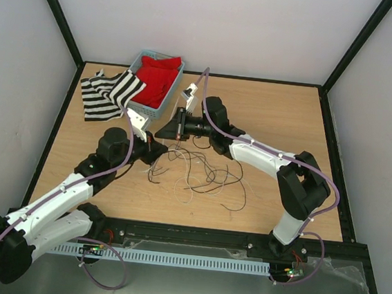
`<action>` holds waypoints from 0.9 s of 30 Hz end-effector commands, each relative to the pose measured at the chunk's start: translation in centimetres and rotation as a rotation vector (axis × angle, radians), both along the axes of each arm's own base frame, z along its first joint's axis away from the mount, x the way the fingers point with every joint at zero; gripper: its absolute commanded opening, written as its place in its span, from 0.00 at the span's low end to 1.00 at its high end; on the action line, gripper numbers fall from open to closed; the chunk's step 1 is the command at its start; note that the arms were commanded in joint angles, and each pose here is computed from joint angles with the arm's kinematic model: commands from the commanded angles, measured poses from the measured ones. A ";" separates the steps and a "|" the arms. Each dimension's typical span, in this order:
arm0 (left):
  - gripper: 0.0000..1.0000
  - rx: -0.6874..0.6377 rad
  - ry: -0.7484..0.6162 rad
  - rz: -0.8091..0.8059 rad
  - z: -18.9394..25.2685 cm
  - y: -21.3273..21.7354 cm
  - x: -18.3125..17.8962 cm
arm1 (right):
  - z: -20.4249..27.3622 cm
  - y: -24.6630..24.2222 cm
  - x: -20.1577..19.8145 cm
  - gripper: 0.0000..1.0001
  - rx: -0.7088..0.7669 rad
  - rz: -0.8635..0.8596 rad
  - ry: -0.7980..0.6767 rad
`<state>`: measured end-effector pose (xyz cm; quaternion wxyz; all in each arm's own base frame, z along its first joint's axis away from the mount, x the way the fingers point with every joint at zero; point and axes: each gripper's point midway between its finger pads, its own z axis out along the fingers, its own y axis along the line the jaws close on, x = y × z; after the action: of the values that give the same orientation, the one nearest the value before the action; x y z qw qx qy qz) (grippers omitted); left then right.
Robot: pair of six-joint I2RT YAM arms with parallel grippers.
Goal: Zip-tie the wires
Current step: Tie the cable at the center of the board.
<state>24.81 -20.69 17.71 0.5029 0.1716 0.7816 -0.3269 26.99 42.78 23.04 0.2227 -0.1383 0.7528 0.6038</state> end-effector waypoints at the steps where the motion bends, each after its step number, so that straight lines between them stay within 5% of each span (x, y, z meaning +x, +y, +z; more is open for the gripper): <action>1: 0.00 0.068 0.165 -0.036 -4.8 0.5 -2.4 | 7.9 -0.1 1.8 0.00 0.160 -0.033 -0.166; 16: 0.00 0.086 0.283 -0.001 -9.7 1.2 -5.0 | 11.8 -0.8 3.2 0.00 0.191 -0.050 -0.237; 23: 0.00 0.087 0.224 0.014 -8.0 1.1 -3.8 | 10.9 -1.2 2.7 0.00 0.171 -0.034 -0.244; 27: 0.00 0.090 0.187 0.016 -6.4 0.7 -2.6 | 9.8 -2.6 2.6 0.30 0.124 -0.044 -0.287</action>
<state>24.18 -20.75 15.96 0.5046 0.1393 0.7831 -0.3359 28.18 42.30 24.95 0.2316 -0.1552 0.7530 0.5960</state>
